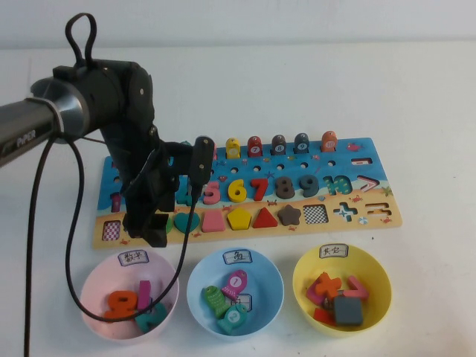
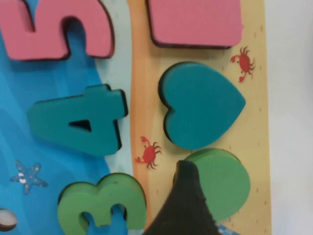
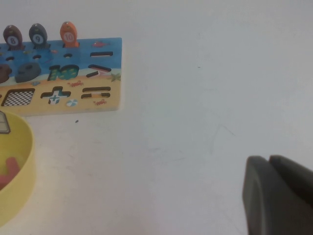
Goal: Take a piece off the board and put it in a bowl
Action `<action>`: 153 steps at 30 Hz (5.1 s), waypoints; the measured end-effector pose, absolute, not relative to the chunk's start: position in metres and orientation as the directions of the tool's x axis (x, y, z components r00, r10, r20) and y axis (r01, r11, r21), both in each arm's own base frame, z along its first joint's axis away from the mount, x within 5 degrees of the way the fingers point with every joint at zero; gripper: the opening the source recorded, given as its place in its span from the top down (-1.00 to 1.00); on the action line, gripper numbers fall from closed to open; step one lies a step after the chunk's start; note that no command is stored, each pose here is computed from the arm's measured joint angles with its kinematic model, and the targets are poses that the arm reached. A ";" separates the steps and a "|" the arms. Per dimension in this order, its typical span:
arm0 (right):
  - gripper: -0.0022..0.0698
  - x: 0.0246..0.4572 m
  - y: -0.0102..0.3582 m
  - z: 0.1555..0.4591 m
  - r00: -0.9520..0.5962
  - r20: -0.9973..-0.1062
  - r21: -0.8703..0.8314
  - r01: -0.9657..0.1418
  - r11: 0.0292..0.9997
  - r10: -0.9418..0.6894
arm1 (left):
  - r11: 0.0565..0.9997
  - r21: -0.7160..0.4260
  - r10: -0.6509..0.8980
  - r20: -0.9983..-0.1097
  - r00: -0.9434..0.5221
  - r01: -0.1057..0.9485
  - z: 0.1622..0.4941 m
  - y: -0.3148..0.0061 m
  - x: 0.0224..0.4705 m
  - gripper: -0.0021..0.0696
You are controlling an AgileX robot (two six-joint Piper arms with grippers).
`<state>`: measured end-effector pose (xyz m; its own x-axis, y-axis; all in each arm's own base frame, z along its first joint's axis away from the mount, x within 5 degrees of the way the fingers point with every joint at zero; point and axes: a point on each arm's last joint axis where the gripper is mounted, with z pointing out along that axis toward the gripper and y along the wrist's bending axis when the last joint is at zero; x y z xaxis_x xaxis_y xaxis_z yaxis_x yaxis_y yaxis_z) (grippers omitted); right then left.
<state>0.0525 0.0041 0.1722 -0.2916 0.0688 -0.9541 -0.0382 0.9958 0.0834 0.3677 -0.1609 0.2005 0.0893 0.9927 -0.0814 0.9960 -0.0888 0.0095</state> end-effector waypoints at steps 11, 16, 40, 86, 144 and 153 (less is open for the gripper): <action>0.99 0.053 0.004 0.172 -0.292 -0.954 0.083 -0.038 0.996 0.069 | -0.091 0.039 0.992 -0.080 0.094 0.995 0.201 -0.161 0.370 -0.45; 0.99 0.053 0.004 0.172 -0.292 -0.954 0.083 -0.038 0.996 0.069 | -0.091 0.034 0.993 -0.077 0.094 0.995 0.199 -0.160 0.369 -0.45; 0.99 0.052 0.004 0.172 -0.293 -0.954 0.083 -0.038 0.996 0.069 | -0.078 0.021 0.995 -0.054 0.079 0.997 0.184 -0.154 0.376 -0.45; 0.99 0.052 0.004 0.172 -0.293 -0.954 0.083 -0.038 0.996 0.069 | 0.062 0.004 0.993 -0.102 -0.061 0.998 0.185 -0.147 0.380 0.17; 0.99 0.052 0.004 0.172 -0.292 -0.954 0.083 -0.038 0.996 0.069 | 0.089 -0.107 0.976 -0.190 -0.108 0.990 0.216 -0.343 0.263 0.17; 0.99 0.052 0.004 0.172 -0.292 -0.954 0.083 -0.038 0.996 0.069 | 0.090 -0.117 0.978 -0.176 -0.110 0.989 0.209 -0.344 0.264 0.07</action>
<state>0.0524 0.0041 0.1721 -0.2918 0.0687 -0.9540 -0.0383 0.9958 0.0834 0.2643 -0.3440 0.2087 -0.1102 0.9781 -0.1764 0.9891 0.0904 -0.1166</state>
